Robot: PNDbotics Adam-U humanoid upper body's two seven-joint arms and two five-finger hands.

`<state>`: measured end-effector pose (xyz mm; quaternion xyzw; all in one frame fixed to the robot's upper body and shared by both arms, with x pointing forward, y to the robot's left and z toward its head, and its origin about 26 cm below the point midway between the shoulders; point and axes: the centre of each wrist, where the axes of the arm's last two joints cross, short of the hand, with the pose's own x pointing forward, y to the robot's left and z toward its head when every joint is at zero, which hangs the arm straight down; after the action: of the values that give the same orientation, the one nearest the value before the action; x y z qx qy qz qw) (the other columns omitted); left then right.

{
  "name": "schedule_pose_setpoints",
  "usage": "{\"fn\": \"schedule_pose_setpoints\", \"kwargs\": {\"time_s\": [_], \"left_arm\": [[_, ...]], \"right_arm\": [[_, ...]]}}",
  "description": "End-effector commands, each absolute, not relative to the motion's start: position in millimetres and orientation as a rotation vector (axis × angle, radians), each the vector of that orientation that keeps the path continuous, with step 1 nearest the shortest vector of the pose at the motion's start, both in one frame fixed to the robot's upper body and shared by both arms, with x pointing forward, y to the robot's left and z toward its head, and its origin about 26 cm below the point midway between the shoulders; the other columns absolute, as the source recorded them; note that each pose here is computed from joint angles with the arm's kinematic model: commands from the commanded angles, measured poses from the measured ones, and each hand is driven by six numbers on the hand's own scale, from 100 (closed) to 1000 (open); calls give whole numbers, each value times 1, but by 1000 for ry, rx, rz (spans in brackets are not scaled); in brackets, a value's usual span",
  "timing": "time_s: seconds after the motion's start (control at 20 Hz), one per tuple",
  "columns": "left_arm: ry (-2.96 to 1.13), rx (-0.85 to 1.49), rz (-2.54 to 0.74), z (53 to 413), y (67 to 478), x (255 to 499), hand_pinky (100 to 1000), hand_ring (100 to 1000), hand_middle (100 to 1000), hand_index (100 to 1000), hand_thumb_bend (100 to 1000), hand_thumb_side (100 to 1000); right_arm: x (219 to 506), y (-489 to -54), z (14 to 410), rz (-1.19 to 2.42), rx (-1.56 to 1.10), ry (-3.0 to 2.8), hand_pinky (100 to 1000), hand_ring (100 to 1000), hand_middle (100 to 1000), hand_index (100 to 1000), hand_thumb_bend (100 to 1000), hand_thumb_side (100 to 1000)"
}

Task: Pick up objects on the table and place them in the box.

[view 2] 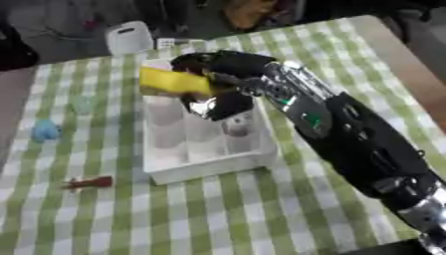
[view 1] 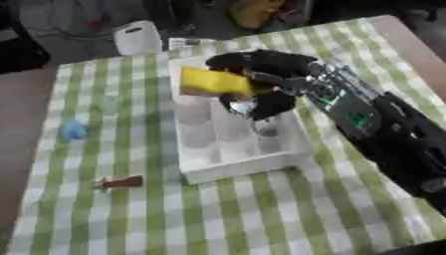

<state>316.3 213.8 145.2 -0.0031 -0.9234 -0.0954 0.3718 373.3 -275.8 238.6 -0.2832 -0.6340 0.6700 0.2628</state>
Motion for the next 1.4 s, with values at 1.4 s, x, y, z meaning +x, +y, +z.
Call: {"fn": "schedule_pose_setpoints", "kwargs": {"time_s": [1.4], "left_arm": [[-2394,3,-248,152,217,315,778,1000,708,769,100,796]], "right_arm": [[375,-275,245,2026,-907,-1528,1000,1000,1000,1000,214,768]]}}
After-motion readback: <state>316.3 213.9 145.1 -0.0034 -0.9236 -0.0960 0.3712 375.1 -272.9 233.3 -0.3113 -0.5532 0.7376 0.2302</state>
